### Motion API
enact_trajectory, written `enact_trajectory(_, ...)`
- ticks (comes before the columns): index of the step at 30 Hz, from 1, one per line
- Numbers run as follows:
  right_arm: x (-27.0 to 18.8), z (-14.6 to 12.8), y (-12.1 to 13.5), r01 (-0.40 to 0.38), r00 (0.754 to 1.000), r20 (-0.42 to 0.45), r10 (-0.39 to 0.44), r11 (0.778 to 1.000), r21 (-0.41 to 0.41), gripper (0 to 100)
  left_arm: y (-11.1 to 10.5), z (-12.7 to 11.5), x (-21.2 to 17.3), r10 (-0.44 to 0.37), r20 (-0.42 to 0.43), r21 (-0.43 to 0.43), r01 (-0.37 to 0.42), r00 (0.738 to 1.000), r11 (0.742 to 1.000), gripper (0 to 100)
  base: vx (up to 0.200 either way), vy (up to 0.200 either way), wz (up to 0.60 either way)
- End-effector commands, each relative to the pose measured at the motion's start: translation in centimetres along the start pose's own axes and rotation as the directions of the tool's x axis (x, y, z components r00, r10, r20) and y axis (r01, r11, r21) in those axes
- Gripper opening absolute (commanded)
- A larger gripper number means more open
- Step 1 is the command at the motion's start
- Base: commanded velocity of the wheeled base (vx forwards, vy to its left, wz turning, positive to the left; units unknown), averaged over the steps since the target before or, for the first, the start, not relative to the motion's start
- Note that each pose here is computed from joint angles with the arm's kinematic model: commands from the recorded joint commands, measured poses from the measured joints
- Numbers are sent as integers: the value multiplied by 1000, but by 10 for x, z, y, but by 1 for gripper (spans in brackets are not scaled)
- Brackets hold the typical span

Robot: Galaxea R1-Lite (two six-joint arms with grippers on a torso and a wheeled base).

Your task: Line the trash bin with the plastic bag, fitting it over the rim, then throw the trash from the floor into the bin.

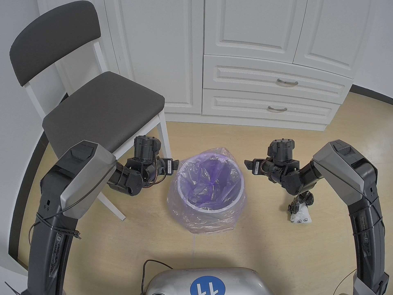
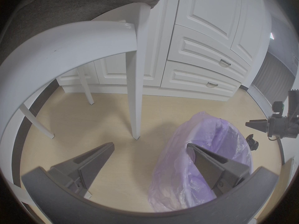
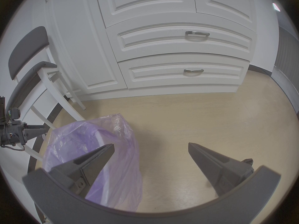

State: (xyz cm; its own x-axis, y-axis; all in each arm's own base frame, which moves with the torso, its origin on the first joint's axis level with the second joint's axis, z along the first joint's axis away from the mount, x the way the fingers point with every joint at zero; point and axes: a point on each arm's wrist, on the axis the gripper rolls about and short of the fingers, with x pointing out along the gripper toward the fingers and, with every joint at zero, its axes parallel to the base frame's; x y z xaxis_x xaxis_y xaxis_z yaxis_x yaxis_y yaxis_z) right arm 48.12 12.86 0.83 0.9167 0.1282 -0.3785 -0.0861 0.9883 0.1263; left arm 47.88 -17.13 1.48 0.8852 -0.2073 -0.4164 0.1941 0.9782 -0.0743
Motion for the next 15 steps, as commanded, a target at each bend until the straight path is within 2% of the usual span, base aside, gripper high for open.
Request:
enact_trajectory(1,1,-1,0,0,1000,-2,0,1000,0,100,-4,-2,1,-8,-4,4,8,1000,1000,100,0,0,0)
enact_trajectory(8,1,-1,-1,0,1000,0,0,1000,1,100,-8,-9,12,-15,-6,9,15,1000,1000,100,0,0,0)
enact_trajectory(15,0,1,-1,1,1000,6,-1,1000,3,100,-4,-12,26,-2,-17,6,2,1000,1000,100,0,0,0)
